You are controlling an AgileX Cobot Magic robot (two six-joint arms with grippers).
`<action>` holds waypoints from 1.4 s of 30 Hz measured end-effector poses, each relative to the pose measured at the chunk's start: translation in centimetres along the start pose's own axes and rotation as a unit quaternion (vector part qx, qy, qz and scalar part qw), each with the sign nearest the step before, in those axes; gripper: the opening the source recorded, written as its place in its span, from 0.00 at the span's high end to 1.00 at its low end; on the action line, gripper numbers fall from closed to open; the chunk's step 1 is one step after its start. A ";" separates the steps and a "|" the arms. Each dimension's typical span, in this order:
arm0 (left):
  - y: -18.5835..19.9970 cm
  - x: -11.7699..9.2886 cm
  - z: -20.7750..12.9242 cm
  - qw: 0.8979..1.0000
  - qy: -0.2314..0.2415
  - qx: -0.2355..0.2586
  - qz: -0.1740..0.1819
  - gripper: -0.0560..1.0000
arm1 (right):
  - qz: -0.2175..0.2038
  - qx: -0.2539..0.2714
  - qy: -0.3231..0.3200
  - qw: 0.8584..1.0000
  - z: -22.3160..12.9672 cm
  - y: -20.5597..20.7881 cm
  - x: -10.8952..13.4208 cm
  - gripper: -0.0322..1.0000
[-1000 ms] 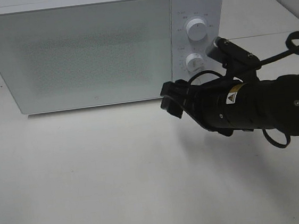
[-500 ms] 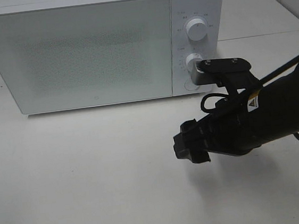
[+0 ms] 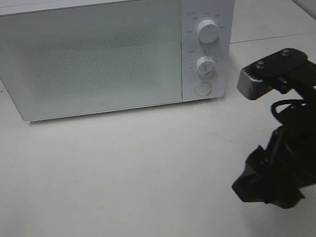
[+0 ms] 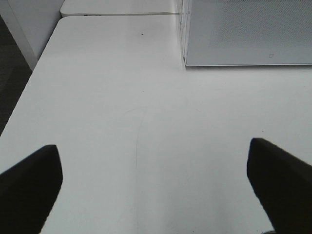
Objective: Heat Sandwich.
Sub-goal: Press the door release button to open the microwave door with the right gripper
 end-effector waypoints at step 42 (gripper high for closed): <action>0.0 0.0 0.0 1.000 0.000 0.000 0.000 0.03 | -0.176 -0.282 -0.148 0.932 -11.0 13.6 -6.2 0.23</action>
Point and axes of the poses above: a point on each arm's last joint axis where the gripper is mounted, y pointing back along that axis away from the gripper, x along the wrist's bending axis when the last joint is at zero, z = x × y, the point moved 7 cm from there along -y, pointing out along that axis toward the gripper, and after that the axes turned 6 degrees about -y, right-handed, at the moved point
